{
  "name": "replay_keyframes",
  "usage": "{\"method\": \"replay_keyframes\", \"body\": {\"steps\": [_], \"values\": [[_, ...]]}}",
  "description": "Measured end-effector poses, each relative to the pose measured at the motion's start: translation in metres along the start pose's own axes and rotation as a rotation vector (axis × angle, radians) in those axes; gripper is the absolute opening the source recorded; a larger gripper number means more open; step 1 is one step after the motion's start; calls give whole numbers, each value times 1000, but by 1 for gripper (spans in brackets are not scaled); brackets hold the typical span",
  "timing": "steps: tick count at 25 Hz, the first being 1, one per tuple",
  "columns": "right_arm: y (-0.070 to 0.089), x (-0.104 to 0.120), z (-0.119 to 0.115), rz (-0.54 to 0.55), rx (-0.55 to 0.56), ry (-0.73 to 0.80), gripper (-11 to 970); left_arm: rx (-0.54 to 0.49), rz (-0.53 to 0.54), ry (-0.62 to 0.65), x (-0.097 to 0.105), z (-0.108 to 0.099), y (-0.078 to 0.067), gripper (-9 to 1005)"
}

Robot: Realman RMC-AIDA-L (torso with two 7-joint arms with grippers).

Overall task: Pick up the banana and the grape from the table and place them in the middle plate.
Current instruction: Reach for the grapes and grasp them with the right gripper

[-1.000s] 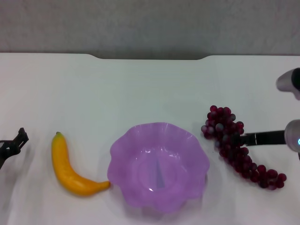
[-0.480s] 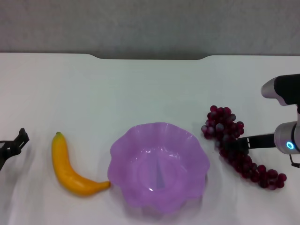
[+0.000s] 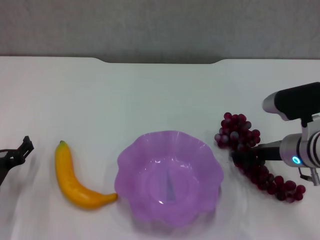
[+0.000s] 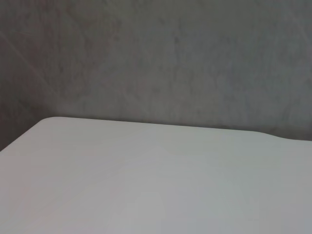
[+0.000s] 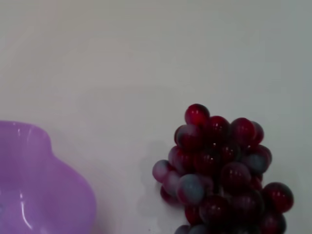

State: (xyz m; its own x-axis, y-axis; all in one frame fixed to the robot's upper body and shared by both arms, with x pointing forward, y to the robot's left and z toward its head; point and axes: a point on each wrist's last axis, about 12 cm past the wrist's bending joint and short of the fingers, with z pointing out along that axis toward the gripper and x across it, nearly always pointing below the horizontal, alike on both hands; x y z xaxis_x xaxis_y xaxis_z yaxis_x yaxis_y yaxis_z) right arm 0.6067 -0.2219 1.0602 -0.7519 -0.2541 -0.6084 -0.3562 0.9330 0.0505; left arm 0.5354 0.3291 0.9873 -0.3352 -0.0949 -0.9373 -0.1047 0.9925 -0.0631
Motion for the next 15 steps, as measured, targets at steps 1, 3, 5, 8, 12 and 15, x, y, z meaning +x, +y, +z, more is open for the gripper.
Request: {"method": "replay_keyframes", "body": {"steps": [1,3,5,8,12,15], "values": [[2,0,1,-9,-1,-1,879,0,-1,-1,0,0,0,870],[4,1,2,-22,-1,-3,879,0,-1,-1,0,0,0,870],[5,2,4,-31,2,-5,879,1,0,0,0,0,-1,869],[5,4,7,-40,8,-9,879,3,-3,-1,0,0,-1,868],[7,6,10,-66,20,-30,879,1,-7,-3,0,0,-1,867],[9,9,13,-81,23,-34,879,2,-6,-4,0,0,-1,866]]}}
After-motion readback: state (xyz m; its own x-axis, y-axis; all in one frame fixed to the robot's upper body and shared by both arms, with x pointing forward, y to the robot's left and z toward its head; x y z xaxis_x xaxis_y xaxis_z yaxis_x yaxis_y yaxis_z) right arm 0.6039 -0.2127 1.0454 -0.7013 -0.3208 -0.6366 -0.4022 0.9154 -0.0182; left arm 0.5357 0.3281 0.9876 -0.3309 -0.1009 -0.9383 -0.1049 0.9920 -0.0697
